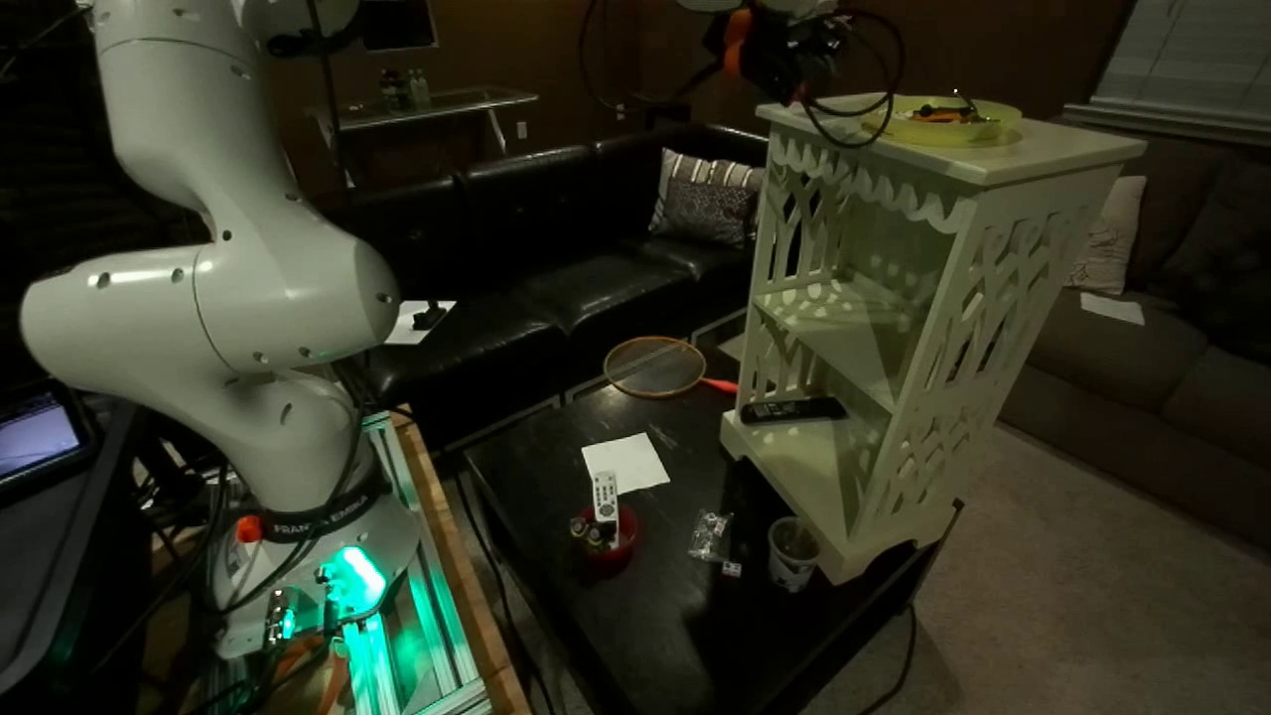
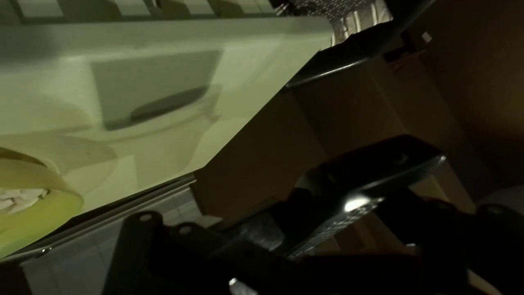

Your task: Move the remote to the surface above the top shelf

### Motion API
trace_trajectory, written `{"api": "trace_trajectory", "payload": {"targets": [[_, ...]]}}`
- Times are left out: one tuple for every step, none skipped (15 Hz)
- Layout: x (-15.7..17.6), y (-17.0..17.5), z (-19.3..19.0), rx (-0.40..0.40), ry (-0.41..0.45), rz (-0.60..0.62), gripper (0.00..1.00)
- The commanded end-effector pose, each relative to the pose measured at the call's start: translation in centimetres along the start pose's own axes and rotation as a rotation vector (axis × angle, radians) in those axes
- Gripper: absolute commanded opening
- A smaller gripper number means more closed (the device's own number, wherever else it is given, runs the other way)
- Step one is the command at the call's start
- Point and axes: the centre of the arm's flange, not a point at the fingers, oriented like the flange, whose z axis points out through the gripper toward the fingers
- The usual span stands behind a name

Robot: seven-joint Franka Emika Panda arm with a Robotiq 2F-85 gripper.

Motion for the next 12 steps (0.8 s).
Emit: {"api": "trace_trajectory", "payload": {"targets": [[0.5,-2.0,2.4,-0.094,-0.006,-0.037,0.42],[0.7,-2.3,3.5,-0.095,-0.06,-0.038,0.42],[1.0,-2.7,4.1,-0.098,-0.103,-0.045,0.42],[1.3,-3.0,4.6,-0.113,-0.137,-0.046,0.42],[-0.9,-2.4,3.3,-0.079,-0.086,-0.041,0.42],[-1.0,-2.6,3.7,-0.081,-0.098,-0.04,0.67],[-1.2,-2.7,3.9,-0.079,-0.101,-0.04,0.67],[-1.3,-2.6,3.8,-0.08,-0.101,-0.038,0.67],[-1.2,-2.4,3.7,-0.081,-0.099,-0.035,0.67],[-1.2,-2.3,3.6,-0.081,-0.098,-0.034,0.42],[-1.0,-2.1,4.2,-0.127,-0.104,-0.024,0.42],[-0.5,-1.9,4.4,-0.155,-0.095,-0.006,0.42]]}}
